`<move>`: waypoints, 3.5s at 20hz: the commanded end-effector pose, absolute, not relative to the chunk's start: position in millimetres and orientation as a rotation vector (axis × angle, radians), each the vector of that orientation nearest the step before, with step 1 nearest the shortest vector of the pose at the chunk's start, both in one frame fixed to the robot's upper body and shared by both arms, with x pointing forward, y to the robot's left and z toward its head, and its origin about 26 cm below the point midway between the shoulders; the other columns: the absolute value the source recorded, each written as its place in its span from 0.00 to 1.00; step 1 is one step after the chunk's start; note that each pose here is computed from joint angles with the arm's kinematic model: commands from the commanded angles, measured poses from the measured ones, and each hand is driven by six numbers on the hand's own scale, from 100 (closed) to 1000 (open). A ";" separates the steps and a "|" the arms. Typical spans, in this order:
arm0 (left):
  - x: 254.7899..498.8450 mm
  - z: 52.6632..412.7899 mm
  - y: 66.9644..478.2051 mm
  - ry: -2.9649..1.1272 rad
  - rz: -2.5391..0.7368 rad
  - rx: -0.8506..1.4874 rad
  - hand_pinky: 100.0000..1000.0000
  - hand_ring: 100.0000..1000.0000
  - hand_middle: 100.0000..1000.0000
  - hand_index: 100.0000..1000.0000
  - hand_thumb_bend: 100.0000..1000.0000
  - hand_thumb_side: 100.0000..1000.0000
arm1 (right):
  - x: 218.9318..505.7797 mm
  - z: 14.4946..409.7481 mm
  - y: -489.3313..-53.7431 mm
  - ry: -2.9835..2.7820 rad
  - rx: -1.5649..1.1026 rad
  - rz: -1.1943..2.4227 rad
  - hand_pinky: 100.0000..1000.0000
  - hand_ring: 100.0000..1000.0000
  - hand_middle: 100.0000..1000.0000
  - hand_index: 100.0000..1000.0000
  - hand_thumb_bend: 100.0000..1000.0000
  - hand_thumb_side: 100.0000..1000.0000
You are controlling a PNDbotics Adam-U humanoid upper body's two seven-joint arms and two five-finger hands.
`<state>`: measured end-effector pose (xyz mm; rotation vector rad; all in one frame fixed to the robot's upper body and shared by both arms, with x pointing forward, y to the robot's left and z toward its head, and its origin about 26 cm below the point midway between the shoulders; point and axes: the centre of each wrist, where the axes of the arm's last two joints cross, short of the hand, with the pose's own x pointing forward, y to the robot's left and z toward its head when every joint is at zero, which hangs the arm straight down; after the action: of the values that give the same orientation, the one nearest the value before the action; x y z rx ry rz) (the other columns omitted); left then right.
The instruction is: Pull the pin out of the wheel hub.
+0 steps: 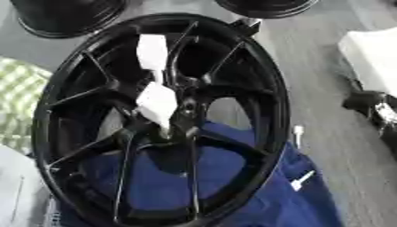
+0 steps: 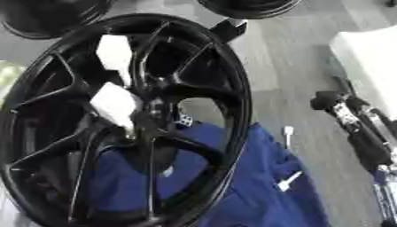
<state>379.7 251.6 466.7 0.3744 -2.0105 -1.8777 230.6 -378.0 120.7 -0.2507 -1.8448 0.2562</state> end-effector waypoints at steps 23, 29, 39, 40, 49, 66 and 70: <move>383.4 435.7 178.4 -1.718 -2.249 0.492 0.80 0.77 0.72 0.84 0.44 0.47 | 229.1 129.9 -379.0 -1.858 -0.266 0.293 1.00 0.79 0.67 0.75 0.00 0.68; 393.5 424.5 157.9 -1.662 -2.277 0.451 0.81 0.78 0.74 0.86 0.48 0.48 | 229.4 129.1 -379.3 -1.852 -0.266 0.291 1.00 0.79 0.67 0.75 0.00 0.69; 405.8 418.6 134.0 -1.628 -2.239 0.411 0.80 0.78 0.74 0.86 0.49 0.47 | 230.3 127.6 -378.7 -1.846 -0.258 0.288 1.00 0.79 0.67 0.75 0.00 0.69; 406.8 417.6 131.0 -1.621 -2.240 0.411 0.80 0.78 0.74 0.86 0.50 0.47 | 230.4 127.5 -378.7 -1.846 -0.258 0.287 1.00 0.79 0.67 0.75 0.00 0.69; 418.2 405.1 119.4 -1.556 -2.256 0.431 0.80 0.79 0.74 0.86 0.52 0.48 | 231.5 127.3 -378.7 -1.846 -0.260 0.286 1.00 0.79 0.67 0.75 0.00 0.70; 429.0 394.3 115.5 -1.479 -2.284 0.533 0.81 0.81 0.80 0.87 0.56 0.40 | 233.4 125.2 -377.0 -1.838 -0.253 0.284 1.00 0.79 0.67 0.75 0.00 0.71; 433.5 392.1 114.8 -1.472 -2.283 0.540 0.81 0.81 0.82 0.88 0.58 0.38 | 233.8 124.0 -376.7 -1.834 -0.252 0.282 1.00 0.79 0.67 0.75 0.00 0.72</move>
<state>436.0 111.5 377.9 0.5003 -1.4598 -2.2669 233.8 -375.9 119.2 -0.2376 -1.8259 0.2686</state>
